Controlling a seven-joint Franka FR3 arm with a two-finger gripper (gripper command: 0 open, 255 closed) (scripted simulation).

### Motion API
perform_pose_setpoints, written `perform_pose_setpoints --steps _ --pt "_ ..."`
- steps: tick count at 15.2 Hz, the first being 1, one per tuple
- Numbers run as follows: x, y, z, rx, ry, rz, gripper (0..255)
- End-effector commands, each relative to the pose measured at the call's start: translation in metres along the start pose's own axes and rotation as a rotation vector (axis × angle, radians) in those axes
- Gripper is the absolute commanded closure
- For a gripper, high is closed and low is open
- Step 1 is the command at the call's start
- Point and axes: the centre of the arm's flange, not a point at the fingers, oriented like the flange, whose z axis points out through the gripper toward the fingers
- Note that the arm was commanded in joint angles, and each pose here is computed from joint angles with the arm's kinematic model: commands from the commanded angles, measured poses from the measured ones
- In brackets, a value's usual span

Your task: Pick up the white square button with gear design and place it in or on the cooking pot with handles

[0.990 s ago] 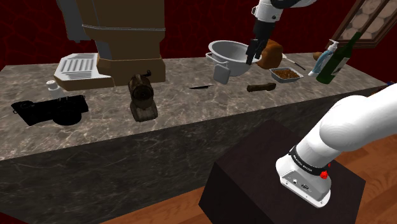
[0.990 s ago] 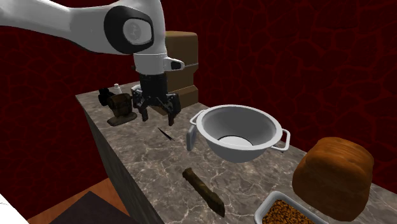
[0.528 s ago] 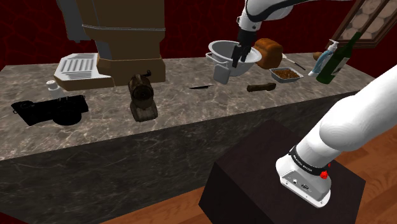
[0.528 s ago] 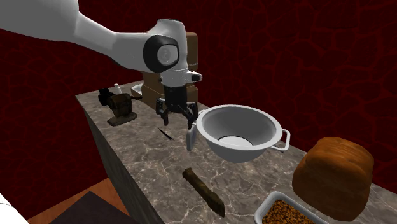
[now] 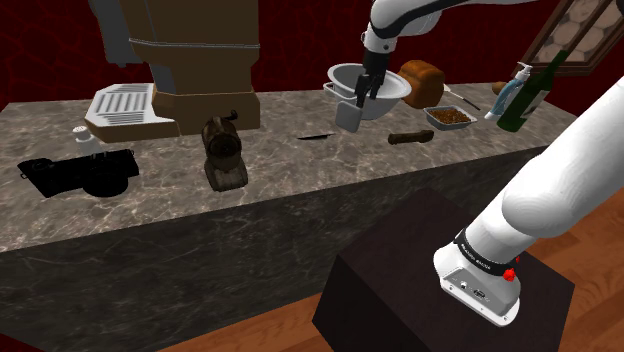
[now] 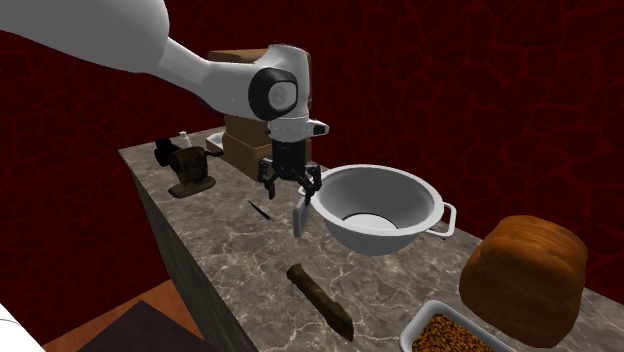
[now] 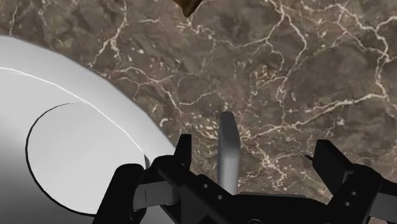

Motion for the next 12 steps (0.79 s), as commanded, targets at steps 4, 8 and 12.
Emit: perform_pose_setpoints --steps 4,8,12 --pt "0.015 0.009 0.053 -0.023 0.046 0.004 0" --pt "0.015 0.009 0.053 -0.023 0.046 0.004 0" --pt "0.015 0.009 0.053 -0.023 0.046 0.004 0"
